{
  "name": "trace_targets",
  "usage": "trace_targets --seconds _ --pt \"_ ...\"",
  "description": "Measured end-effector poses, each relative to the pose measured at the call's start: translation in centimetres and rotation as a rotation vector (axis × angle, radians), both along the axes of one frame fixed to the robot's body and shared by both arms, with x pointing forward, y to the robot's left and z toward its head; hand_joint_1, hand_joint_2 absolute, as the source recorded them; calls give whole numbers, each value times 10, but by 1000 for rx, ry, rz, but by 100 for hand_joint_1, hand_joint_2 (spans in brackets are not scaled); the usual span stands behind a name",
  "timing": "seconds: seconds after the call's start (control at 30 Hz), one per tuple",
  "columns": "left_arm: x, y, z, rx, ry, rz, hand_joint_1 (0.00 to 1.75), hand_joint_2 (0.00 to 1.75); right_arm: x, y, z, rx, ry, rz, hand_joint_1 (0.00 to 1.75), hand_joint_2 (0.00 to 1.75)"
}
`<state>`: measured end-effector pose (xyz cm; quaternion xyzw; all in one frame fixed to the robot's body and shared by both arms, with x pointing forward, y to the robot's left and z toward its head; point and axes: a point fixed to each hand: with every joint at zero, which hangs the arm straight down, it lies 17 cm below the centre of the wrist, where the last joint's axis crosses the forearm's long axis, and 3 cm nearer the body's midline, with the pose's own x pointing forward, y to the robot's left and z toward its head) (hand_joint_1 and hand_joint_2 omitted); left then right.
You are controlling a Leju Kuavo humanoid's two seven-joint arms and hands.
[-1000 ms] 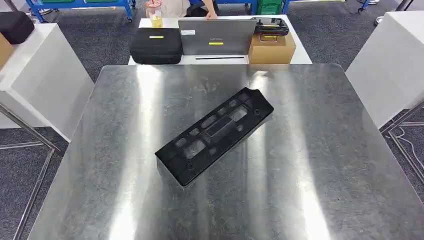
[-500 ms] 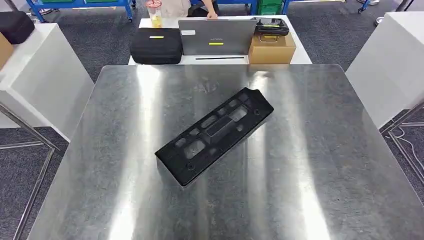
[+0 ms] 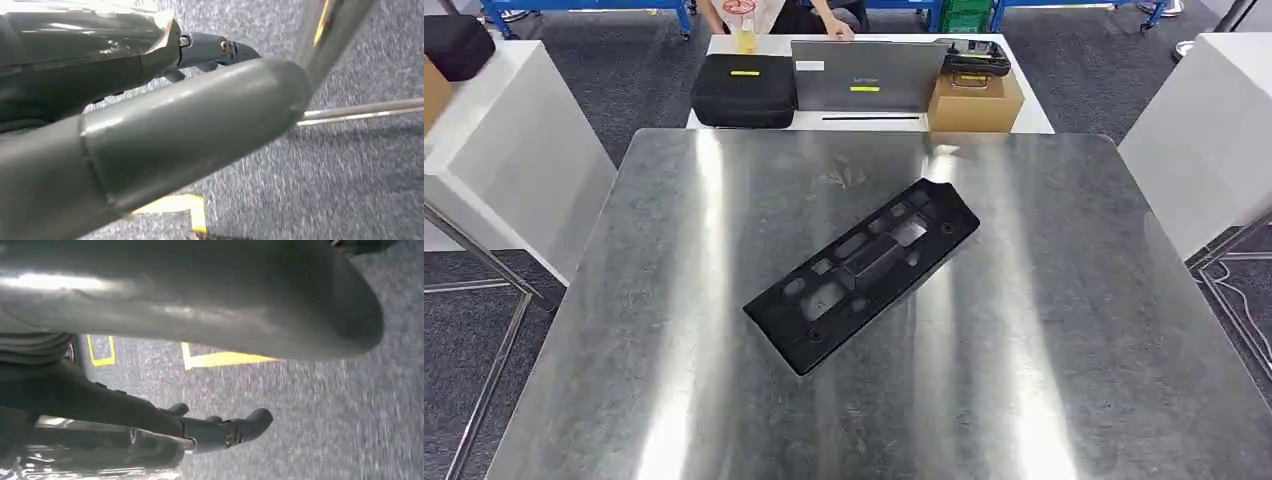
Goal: Take the parts from the cabinet and place them on the table.
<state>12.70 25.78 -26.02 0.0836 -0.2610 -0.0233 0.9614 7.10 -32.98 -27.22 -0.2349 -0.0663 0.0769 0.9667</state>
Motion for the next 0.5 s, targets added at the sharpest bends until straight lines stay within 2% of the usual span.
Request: trace_targets --seconds 0.13,0.5 --pt "-7 0 -2 12 20 -4 0 0 -4 10 -3 38 22 5 0 0" --pt "-20 -2 -7 -6 66 -38 0 0 7 24 0 28 -32 21 0 0"
